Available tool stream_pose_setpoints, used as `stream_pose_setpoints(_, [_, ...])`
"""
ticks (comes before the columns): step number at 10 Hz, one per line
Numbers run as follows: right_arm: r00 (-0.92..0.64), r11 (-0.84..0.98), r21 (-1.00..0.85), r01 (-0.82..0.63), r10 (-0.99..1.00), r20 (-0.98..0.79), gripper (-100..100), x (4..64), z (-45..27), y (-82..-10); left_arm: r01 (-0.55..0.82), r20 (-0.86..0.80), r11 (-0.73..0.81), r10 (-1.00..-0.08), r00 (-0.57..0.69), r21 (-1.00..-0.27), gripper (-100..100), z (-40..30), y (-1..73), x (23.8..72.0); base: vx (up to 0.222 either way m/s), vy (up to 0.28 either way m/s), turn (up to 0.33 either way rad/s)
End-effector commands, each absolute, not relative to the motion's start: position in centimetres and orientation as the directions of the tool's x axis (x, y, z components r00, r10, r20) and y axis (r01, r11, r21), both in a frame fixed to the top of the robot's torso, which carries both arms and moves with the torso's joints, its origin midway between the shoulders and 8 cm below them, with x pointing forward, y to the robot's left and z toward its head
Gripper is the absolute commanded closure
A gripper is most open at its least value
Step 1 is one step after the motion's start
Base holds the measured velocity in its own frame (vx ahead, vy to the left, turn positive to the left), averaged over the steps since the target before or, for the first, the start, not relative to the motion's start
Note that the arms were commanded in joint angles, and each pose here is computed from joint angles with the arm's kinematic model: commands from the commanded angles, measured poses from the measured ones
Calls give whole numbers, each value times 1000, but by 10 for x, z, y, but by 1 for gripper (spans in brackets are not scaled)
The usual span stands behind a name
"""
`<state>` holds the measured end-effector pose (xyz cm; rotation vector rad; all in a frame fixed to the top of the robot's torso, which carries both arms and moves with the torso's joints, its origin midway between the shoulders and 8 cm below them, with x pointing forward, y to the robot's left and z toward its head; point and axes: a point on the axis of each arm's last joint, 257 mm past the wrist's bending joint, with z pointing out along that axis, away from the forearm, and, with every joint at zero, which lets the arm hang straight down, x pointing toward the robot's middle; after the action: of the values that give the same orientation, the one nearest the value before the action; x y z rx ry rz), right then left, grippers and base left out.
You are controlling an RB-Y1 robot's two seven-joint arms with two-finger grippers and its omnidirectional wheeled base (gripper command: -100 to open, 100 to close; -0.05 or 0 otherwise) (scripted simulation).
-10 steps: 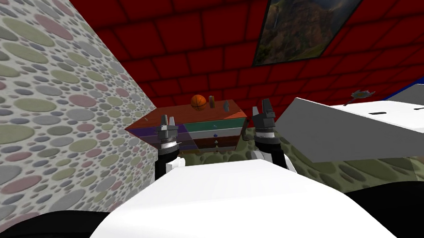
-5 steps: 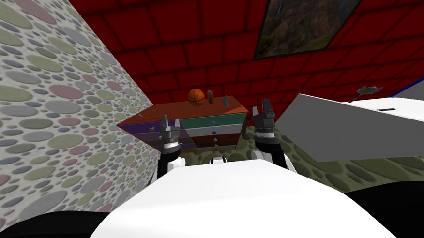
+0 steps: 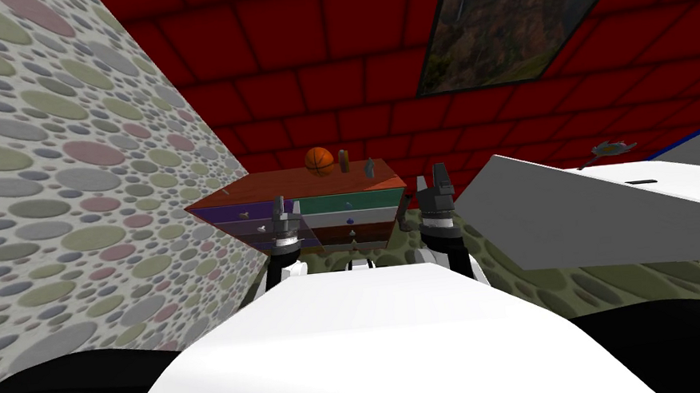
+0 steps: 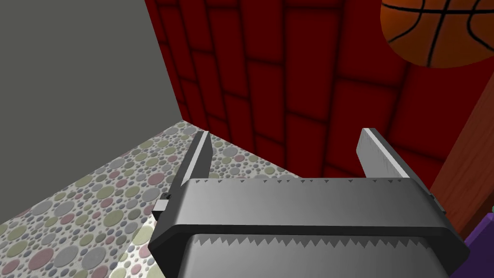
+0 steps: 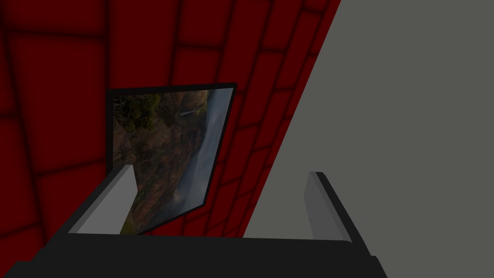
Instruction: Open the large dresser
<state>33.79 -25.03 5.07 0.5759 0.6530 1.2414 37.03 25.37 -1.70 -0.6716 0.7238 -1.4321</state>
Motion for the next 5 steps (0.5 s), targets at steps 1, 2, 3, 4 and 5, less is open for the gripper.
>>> stream_pose_setpoints(1, [191, 230, 713, -663, 972, -136, 0, 338, 51, -250, 617, -37, 30, -999, 1, -786, -100, -29, 255, 375, 24, -48, 3])
stream_pose_setpoints(2, [191, 230, 713, -663, 972, -136, 0, 338, 51, -250, 612, -36, 27, -999, -2, -790, -100, -37, 256, 378, 24, -37, -1])
stream_pose_setpoints(3, [191, 230, 713, -663, 972, -136, 0, 338, 51, -250, 613, -35, 24, -999, -5, -790, -100, -42, 256, 379, 36, -59, 3])
stream_pose_setpoints(4, [191, 230, 713, -663, 972, -136, 0, 338, 51, -250, 610, -33, 21, -999, -8, -792, -100, -50, 257, 381, 41, -73, 2])
stream_pose_setpoints(5, [191, 230, 713, -663, 972, -136, 0, 338, 51, -250, 602, -32, 22, -999, -6, -798, -100, -54, 258, 383, 30, -51, 3])
